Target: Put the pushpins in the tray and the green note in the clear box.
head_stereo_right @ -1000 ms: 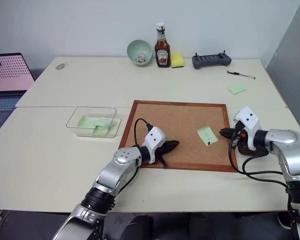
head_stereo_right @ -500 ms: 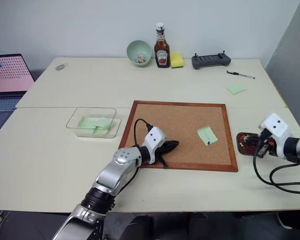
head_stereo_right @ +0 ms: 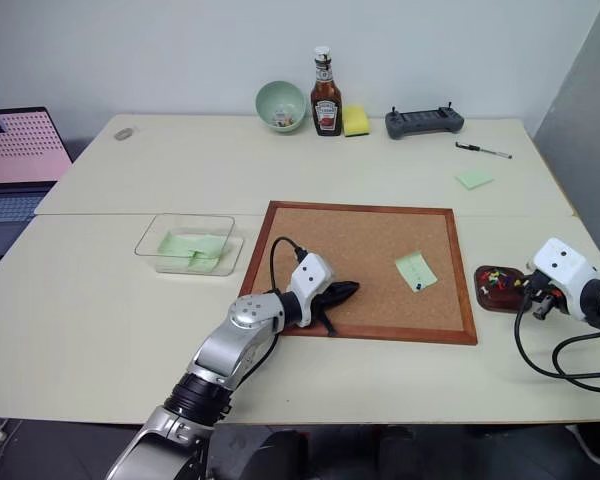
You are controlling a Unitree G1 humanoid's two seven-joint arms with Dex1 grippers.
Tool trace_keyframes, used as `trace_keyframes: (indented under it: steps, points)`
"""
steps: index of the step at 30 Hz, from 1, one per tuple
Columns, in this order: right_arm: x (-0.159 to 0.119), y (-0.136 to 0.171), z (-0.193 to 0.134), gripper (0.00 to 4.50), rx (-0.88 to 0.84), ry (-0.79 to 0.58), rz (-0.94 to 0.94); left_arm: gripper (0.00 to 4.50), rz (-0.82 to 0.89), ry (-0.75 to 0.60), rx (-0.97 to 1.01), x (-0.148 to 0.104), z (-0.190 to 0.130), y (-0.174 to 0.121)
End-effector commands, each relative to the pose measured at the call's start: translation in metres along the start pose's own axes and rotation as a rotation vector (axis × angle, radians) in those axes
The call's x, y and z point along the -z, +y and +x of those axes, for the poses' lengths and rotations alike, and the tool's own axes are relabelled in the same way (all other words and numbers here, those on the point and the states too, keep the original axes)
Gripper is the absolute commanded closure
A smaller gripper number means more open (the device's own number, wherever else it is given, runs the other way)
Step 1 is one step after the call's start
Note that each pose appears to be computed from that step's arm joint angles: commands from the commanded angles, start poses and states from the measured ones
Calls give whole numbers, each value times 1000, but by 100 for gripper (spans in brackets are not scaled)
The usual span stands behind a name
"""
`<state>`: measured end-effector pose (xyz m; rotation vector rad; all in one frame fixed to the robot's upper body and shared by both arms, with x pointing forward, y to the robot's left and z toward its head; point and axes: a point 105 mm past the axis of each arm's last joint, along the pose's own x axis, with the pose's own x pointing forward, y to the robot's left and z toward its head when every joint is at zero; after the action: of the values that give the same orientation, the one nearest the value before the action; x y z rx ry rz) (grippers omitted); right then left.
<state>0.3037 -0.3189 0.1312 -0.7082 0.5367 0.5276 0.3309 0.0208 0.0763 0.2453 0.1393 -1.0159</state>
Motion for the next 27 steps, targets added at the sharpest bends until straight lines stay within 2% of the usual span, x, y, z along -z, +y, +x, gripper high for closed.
trace_keyframes:
  steps: [1,4,14,20,27]
  points:
    - [-11,-4,-2,271,12,-33,-28,450,-33,74,24,21,1,-9]
    - [-13,-3,-4,200,5,-38,-21,450,-33,75,23,22,1,-9]
    - [-7,7,-4,3,-50,-8,11,450,-35,72,26,21,2,-10]
    - [-2,12,-4,1,-78,16,37,450,-33,75,26,22,1,-10]
    - [-8,19,-6,1,-112,-10,76,450,-32,77,27,23,1,-10]
